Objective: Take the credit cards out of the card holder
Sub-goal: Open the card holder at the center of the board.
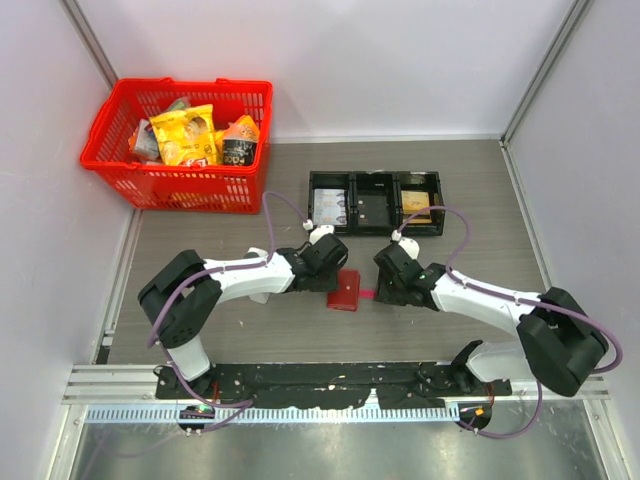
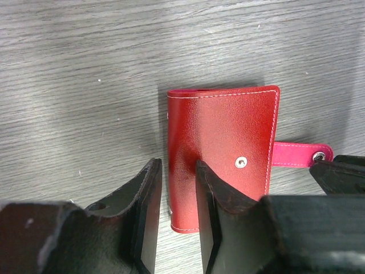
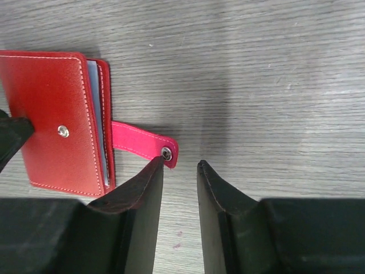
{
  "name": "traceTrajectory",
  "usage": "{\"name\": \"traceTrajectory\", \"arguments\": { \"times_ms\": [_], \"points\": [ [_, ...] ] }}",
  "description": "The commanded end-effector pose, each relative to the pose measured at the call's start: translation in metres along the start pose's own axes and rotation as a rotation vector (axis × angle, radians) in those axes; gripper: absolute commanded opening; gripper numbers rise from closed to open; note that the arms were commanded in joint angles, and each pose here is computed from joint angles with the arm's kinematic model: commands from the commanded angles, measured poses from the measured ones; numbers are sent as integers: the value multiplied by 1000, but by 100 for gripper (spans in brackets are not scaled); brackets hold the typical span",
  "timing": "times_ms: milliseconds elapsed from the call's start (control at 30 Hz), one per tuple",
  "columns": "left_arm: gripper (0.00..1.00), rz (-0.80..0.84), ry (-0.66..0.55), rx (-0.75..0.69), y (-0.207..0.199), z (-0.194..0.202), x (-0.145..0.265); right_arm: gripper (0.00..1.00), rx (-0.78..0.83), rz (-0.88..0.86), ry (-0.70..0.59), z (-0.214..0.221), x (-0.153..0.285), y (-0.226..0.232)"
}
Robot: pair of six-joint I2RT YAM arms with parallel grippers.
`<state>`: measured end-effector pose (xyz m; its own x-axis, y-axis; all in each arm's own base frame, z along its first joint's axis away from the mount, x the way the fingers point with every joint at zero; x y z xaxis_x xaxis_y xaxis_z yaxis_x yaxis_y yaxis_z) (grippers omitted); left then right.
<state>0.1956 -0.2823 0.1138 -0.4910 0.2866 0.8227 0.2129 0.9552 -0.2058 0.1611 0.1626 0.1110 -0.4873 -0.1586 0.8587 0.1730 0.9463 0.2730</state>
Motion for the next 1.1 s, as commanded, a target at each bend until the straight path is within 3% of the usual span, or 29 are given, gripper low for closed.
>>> {"name": "traceTrajectory", "arguments": {
  "times_ms": [0, 333, 467, 567, 633, 1067],
  "points": [
    [35, 29, -37, -15, -6, -12, 13, 31, -45, -163, -38, -7, 4, 7],
    [68, 31, -70, -112, -23, -11, 39, 31, -106, -343, -27, -4, -2, -6],
    [85, 12, -69, -176, -36, -7, 45, 20, -111, -402, -35, -7, -5, -8],
    [98, -8, -59, -197, -42, -4, 43, 7, -117, -423, -39, -8, -7, -11],
    [100, -23, -53, -212, -46, -4, 40, 1, -119, -417, -36, -7, -9, -13],
    [100, -193, -9, -278, -53, -2, 6, 1, -143, -459, -22, -2, -14, -22]
  ]
}}
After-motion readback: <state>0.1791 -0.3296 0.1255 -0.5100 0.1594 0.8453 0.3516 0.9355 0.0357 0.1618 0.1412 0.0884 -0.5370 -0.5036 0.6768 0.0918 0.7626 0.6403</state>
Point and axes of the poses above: each gripper's point midway between its finger pads, its own x axis back along the fingers, its own y axis along the line the jaws close on, z = x × y, the point moved 10 cm from there along x, back along the fingers, and after that the axes turned 6 degrees about -x, right-handed, at the moved point
